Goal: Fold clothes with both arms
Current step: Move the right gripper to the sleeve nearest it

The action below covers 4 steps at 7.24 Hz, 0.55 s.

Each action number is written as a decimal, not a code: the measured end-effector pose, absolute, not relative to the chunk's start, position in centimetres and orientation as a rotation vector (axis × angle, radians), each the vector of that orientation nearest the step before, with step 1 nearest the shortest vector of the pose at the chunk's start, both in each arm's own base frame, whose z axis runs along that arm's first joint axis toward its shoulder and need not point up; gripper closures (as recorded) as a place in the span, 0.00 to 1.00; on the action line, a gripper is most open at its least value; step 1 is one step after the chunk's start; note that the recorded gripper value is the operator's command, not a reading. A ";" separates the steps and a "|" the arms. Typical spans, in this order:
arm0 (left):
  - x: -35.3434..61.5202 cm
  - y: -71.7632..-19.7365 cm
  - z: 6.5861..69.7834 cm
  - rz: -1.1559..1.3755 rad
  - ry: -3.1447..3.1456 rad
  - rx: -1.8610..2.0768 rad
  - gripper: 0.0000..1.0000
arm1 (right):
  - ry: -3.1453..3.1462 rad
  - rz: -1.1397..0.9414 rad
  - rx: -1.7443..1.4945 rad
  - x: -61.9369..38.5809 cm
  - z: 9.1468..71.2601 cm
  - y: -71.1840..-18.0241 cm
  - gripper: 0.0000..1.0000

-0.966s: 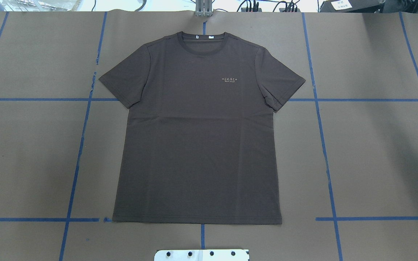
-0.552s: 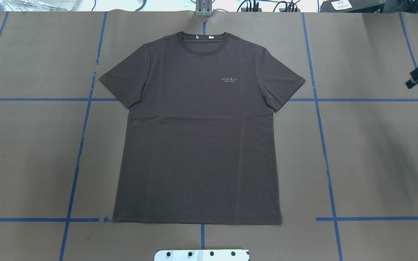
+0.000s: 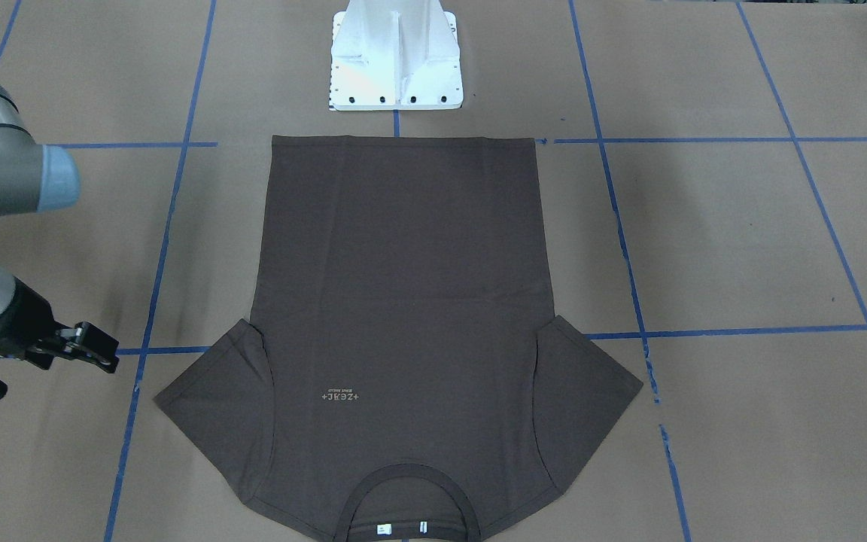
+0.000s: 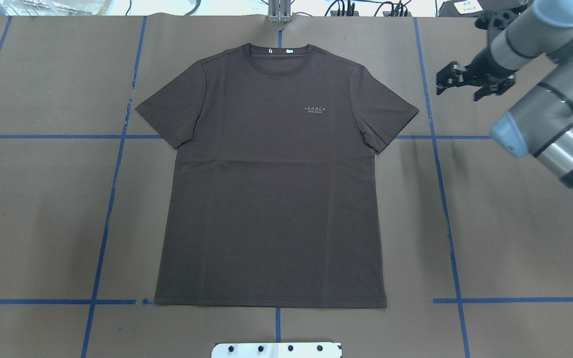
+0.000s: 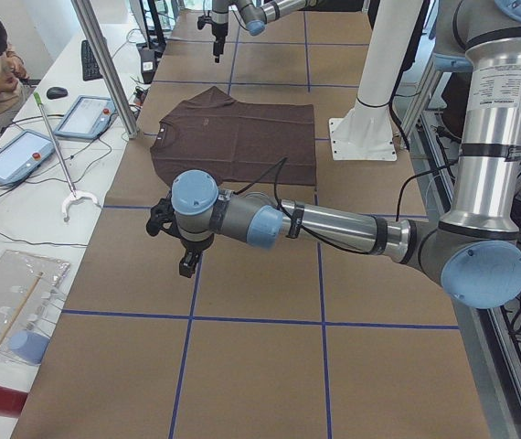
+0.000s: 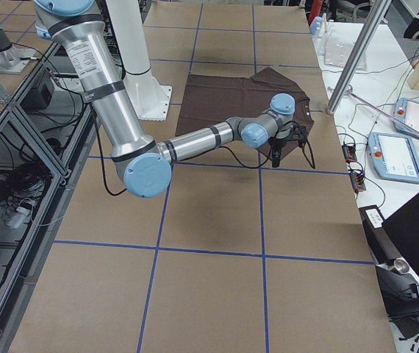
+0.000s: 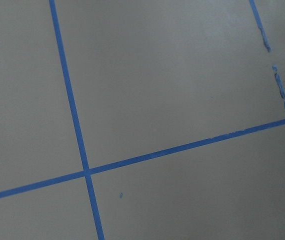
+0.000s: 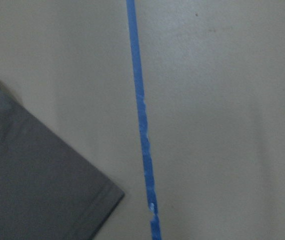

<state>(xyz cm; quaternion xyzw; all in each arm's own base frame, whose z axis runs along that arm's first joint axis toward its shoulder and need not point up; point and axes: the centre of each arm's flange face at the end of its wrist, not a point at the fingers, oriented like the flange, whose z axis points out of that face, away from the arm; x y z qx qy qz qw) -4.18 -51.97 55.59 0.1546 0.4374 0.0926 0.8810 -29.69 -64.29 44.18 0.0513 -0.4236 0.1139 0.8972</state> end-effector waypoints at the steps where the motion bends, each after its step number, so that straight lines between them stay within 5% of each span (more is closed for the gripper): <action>1: -4.1 -51.7 55.9 0.199 0.915 0.341 0.00 | -0.907 0.310 0.119 -32.4 44.9 -65.7 0.07; 4: -3.9 -51.7 55.5 0.150 0.930 0.332 0.00 | -0.914 0.417 0.099 -36.5 45.9 -66.3 0.14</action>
